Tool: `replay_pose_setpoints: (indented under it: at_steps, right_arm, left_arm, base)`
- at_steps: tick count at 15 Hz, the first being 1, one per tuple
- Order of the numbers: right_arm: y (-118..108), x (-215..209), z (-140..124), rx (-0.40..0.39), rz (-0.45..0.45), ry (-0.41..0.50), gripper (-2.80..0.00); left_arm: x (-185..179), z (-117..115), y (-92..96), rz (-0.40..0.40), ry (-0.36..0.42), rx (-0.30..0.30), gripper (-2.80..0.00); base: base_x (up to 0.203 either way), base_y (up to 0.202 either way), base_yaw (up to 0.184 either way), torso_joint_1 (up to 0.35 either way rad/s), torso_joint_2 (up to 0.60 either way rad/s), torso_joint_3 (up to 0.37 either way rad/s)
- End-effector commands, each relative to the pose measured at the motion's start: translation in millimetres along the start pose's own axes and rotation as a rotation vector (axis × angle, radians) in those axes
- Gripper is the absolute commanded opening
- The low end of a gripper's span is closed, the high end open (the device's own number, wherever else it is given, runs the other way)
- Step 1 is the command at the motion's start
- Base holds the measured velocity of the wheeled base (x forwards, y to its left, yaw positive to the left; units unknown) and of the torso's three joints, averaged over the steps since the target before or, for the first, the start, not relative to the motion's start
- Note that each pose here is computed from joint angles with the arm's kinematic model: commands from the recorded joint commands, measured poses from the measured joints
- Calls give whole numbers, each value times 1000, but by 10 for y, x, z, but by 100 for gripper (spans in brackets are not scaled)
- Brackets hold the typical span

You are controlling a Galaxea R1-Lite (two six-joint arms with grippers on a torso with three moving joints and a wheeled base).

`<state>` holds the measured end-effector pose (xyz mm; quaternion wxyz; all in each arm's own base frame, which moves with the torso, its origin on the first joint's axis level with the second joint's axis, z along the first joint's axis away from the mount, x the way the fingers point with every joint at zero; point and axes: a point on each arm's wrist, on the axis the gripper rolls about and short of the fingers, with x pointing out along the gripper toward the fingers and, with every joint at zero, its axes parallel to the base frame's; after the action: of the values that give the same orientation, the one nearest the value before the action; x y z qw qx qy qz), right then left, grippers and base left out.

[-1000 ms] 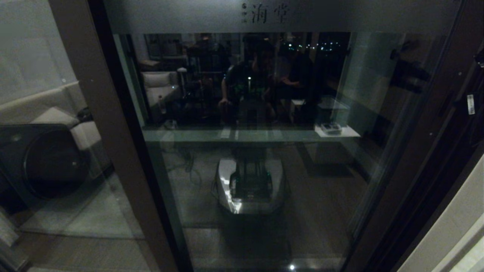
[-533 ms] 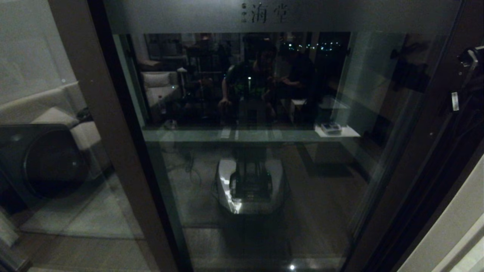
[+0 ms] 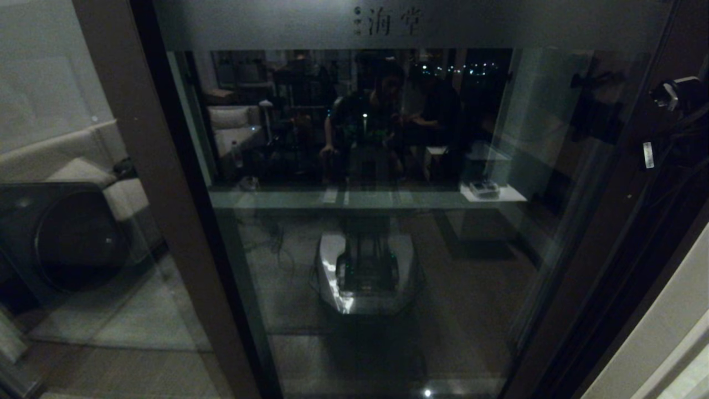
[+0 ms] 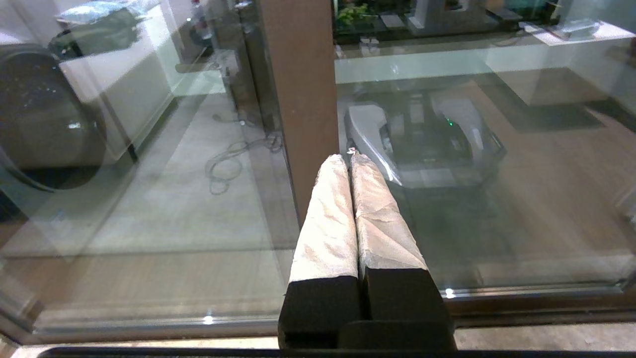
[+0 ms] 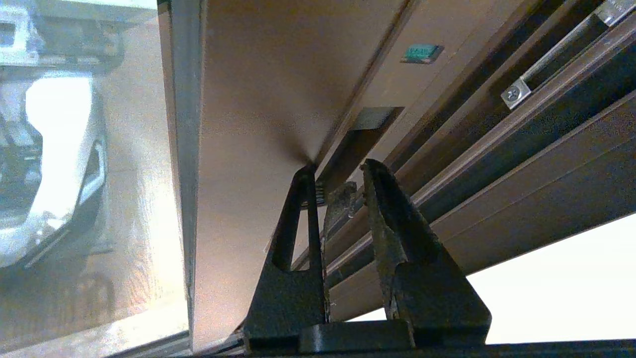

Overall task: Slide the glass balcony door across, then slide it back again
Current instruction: Close the slid door

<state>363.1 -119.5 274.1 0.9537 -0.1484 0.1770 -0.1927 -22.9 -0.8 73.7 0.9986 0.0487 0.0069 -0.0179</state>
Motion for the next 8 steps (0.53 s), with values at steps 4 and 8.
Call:
replay_pose_setpoints:
  at_steps: [4, 8]
  right_arm:
    - [1, 35, -7, 0, -2, 0, -280]
    - [6, 100, -17, 2, -7, 4, -280]
  left_arm:
    - [1, -4, 0, 0, 1, 0, -280]
    - [1, -4, 0, 0, 1, 0, -280]
  base:
    - [0, 0, 0, 0, 0, 0]
    - [0, 0, 0, 0, 0, 0]
